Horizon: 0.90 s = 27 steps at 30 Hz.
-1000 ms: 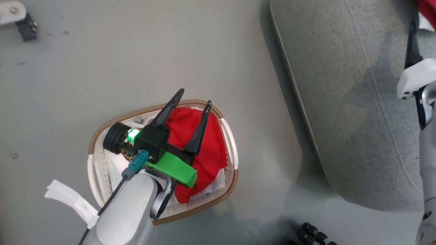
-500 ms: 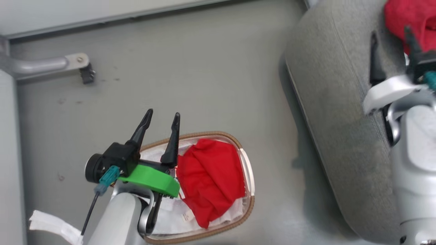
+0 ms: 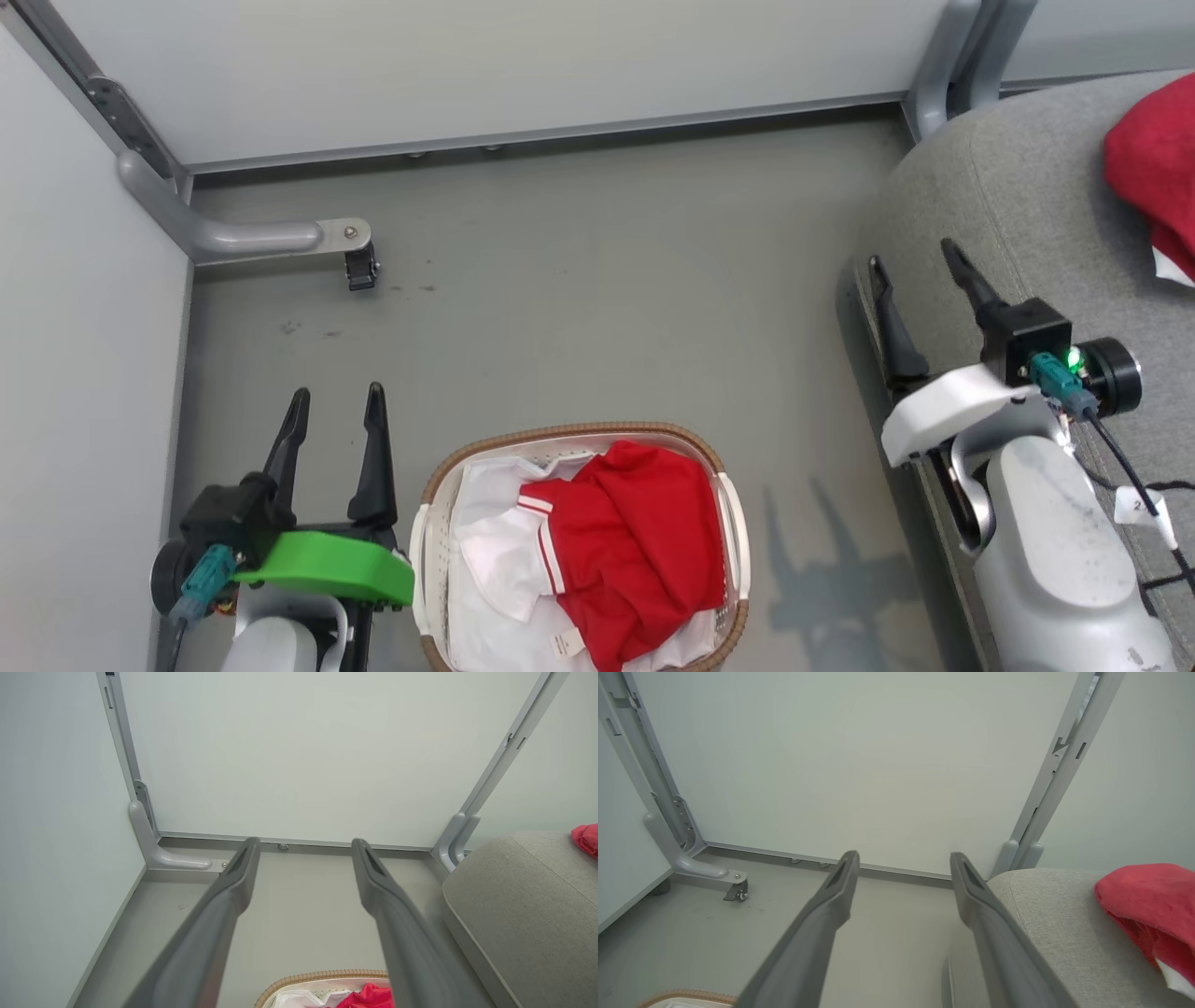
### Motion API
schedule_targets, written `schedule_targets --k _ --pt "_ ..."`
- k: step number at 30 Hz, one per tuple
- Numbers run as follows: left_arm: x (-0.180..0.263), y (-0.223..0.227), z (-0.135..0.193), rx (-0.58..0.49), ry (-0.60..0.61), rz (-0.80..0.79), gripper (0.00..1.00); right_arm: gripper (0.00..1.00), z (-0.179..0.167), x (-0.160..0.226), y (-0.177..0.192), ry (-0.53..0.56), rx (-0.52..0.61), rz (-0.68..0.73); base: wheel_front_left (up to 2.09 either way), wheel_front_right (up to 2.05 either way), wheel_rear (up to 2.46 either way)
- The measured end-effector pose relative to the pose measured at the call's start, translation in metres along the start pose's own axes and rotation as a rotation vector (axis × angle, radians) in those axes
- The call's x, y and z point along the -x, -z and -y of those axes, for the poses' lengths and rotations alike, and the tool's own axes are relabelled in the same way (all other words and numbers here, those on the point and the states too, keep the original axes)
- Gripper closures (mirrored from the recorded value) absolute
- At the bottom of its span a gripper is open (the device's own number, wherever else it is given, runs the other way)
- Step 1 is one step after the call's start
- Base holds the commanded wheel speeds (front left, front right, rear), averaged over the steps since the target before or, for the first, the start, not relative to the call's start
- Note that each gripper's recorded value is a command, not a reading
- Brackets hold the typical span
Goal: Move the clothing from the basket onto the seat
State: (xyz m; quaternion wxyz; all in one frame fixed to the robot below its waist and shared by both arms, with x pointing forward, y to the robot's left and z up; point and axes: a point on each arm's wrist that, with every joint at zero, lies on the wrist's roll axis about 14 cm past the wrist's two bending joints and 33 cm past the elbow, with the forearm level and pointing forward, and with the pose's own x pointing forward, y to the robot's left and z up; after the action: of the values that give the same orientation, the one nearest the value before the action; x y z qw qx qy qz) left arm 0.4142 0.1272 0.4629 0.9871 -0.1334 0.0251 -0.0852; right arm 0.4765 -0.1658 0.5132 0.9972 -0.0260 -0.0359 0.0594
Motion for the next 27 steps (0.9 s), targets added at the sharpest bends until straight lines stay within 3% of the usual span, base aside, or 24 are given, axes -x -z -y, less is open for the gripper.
schedule_targets --k 6,15,27 --pt "0.030 0.002 -0.015 0.021 -0.069 -0.008 0.00 0.00 -0.020 0.027 0.008 -0.036 -0.065 -0.021 0.00 0.00 0.00" --pt "0.052 -0.002 -0.012 0.026 -0.078 0.004 0.00 0.00 -0.025 0.064 0.016 -0.032 -0.098 -0.045 0.00 0.00 0.00" --pt "0.051 0.000 -0.002 0.032 -0.051 -0.002 0.00 0.00 -0.026 0.076 0.015 -0.034 -0.102 -0.046 0.00 0.00 0.00"
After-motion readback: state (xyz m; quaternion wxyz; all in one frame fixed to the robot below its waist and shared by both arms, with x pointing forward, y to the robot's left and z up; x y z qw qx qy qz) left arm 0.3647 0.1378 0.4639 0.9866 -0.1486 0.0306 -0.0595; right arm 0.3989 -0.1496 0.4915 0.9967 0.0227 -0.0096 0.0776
